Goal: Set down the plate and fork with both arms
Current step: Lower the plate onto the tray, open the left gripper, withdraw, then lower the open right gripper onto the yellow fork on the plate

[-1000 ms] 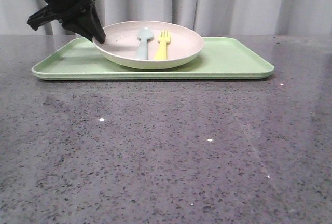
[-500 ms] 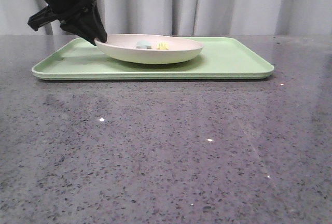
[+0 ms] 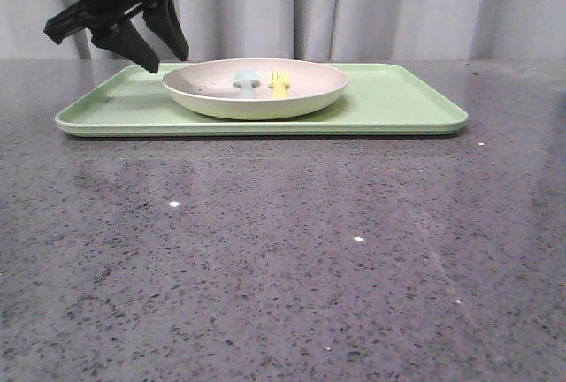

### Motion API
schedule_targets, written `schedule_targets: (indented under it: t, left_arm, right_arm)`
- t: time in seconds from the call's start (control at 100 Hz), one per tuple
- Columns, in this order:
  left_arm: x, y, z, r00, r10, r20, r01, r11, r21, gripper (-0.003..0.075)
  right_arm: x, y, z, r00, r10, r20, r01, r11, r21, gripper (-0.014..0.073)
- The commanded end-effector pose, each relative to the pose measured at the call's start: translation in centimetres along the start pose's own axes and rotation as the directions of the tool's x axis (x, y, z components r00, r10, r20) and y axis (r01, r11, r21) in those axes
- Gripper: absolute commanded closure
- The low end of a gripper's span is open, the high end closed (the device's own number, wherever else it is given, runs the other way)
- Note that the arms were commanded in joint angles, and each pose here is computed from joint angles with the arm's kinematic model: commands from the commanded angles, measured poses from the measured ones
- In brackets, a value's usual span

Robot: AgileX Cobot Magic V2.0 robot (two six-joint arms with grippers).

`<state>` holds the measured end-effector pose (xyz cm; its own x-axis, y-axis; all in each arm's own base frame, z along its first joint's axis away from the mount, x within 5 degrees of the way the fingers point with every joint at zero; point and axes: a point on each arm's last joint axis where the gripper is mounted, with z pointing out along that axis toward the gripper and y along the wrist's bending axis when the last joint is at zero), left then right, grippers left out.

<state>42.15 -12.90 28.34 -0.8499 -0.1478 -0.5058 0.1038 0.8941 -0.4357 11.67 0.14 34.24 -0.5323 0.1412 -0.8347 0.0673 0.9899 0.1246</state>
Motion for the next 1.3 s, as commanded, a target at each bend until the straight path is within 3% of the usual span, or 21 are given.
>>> schedule_targets:
  t: [0.0, 0.23, 0.48, 0.96, 1.29]
  left_arm:
    - [-1.7, -1.7, -4.9, 0.988, 0.042, 0.151, -0.045, 0.999, 0.020, 0.0430]
    - [-0.9, -1.8, -8.8, 0.972, 0.106, 0.207, -0.102, 0.994, -0.032, 0.0447]
    - [2.6, -1.1, -12.3, 0.957, 0.153, 0.245, -0.135, 0.987, -0.088, 0.0447]
    - [11.0, 1.0, -16.9, 0.936, 0.189, 0.295, -0.157, 0.979, -0.129, 0.0447]
    - [15.2, 1.7, -19.7, 0.908, 0.213, 0.361, -0.176, 0.975, -0.132, 0.0447]
  right_arm:
    - [-1.8, 0.2, -0.6, 0.993, -0.001, 0.121, 0.002, 1.000, -0.013, 0.0126]
    - [-3.7, 0.9, 0.0, 0.998, -0.018, 0.066, 0.020, 0.999, -0.032, 0.0126]
    - [-7.1, 3.6, 1.8, 0.997, -0.081, -0.004, 0.080, 0.990, -0.120, 0.0126]
    - [-12.8, 11.1, 7.1, 0.966, -0.225, -0.126, 0.185, 0.945, -0.271, 0.0126]
    - [-16.2, 16.1, 11.6, 0.940, -0.283, -0.192, 0.215, 0.926, -0.310, 0.0126]
